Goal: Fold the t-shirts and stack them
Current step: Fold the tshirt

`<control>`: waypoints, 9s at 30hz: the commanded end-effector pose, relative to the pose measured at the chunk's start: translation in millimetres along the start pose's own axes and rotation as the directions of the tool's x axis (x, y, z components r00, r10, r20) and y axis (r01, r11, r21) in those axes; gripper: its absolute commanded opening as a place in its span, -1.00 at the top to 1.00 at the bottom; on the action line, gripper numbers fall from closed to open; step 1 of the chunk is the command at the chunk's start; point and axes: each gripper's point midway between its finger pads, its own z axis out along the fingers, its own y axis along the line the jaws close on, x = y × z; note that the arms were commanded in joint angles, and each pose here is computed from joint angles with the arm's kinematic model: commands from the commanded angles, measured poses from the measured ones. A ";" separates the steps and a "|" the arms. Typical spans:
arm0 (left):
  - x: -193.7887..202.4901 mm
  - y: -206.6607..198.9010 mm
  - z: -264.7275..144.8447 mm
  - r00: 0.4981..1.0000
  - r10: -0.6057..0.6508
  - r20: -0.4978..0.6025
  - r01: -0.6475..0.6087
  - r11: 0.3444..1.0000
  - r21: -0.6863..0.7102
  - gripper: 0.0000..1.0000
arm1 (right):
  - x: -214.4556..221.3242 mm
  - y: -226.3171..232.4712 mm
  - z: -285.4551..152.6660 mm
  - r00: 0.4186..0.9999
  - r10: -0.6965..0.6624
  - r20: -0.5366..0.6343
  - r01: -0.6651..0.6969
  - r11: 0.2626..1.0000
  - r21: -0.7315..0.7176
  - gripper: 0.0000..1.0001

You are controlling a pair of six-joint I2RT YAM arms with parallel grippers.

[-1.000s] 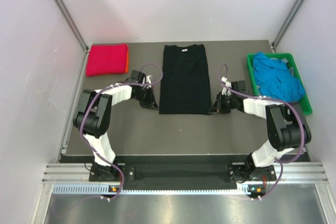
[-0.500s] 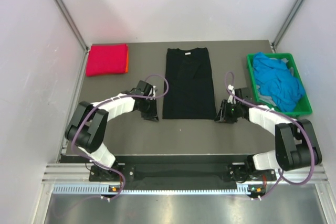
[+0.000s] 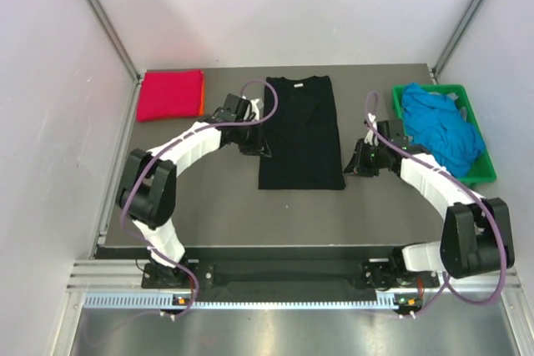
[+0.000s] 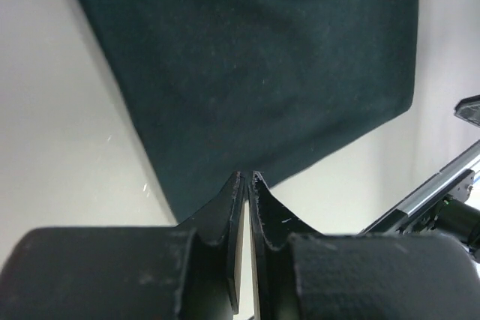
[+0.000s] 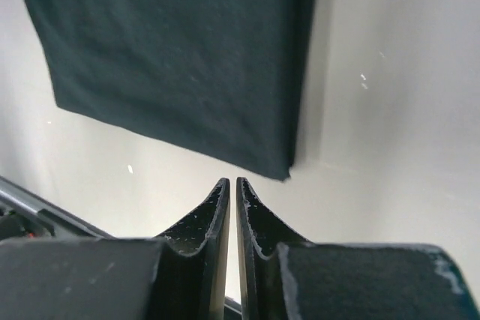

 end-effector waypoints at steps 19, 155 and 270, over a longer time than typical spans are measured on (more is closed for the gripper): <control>-3.4 31.1 38.5 0.999 -0.031 -0.038 0.029 0.998 -0.064 0.71 | -40.3 12.2 16.5 0.995 -0.064 0.078 0.067 0.997 -0.040 0.61; 75.0 43.4 21.3 0.984 -0.172 -0.045 0.174 0.983 0.051 0.22 | 31.0 -33.3 41.2 0.808 0.576 0.121 -0.581 0.814 0.012 -0.14; -189.8 21.2 -8.1 0.912 0.056 0.405 -0.135 0.976 0.169 0.41 | -230.8 17.3 67.3 0.961 -0.134 0.241 0.160 0.983 -0.092 -0.12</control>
